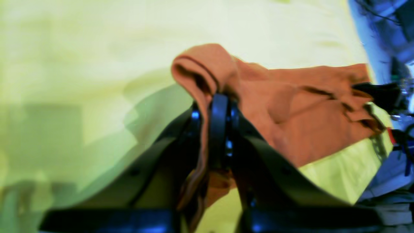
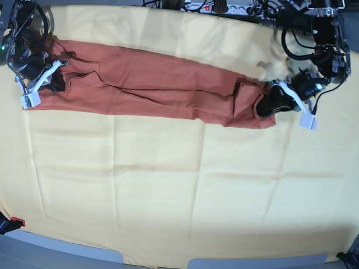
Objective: Fold the T-shirt properly
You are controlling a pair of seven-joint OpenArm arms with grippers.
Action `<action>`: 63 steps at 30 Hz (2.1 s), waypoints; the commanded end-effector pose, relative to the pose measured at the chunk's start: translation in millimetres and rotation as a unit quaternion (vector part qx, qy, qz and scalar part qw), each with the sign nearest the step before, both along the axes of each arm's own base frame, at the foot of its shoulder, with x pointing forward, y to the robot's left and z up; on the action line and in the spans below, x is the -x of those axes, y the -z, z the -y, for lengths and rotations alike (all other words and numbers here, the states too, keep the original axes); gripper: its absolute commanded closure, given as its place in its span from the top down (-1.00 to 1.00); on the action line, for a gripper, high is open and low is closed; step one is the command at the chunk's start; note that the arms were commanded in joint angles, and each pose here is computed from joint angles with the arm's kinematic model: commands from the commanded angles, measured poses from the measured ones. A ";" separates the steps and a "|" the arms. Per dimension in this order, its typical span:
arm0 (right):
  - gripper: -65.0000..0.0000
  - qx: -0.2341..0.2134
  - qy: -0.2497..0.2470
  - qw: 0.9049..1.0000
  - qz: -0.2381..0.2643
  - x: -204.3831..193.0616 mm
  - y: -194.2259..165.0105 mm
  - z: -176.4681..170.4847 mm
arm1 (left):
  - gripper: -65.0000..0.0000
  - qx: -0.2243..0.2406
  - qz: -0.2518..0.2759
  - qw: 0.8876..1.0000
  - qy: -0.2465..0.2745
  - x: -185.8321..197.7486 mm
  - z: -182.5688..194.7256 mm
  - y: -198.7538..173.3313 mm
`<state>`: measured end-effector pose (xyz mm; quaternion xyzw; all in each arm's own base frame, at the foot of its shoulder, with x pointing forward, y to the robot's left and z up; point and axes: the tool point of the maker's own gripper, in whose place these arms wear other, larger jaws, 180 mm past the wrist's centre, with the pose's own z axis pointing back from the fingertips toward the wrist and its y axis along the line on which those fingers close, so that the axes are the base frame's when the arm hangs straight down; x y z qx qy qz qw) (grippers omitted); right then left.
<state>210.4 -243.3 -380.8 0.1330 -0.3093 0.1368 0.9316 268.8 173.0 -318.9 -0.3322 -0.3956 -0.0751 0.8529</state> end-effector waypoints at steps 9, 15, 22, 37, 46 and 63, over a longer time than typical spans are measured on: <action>-1.00 0.008 -0.019 1.000 0.004 0.1 -3.8 0.9 | -1.00 -0.081 -0.021 0.996 -0.022 -1.3 -33.8 6.3; -1.00 0.007 -0.019 1.000 0.004 0.1 -3.9 0.6 | -1.00 -0.106 -0.041 0.992 -0.044 -0.5 -51.0 10.3; -1.00 0.007 -0.019 1.000 0.004 0.1 -3.9 0.4 | -1.00 -0.014 -0.013 1.000 0.012 4.9 -18.9 -14.1; -1.00 0.009 -0.019 1.000 0.001 0.9 -3.1 1.0 | -1.00 0.099 0.074 0.984 0.125 27.4 58.3 -69.6; -1.00 0.009 -0.019 1.000 0.000 1.9 -2.6 1.0 | -1.00 0.128 0.081 0.980 0.129 30.1 123.5 -47.2; -1.00 0.010 -0.021 1.000 -0.008 4.2 -1.0 1.1 | -1.00 0.178 0.089 0.970 0.139 38.6 205.2 -47.6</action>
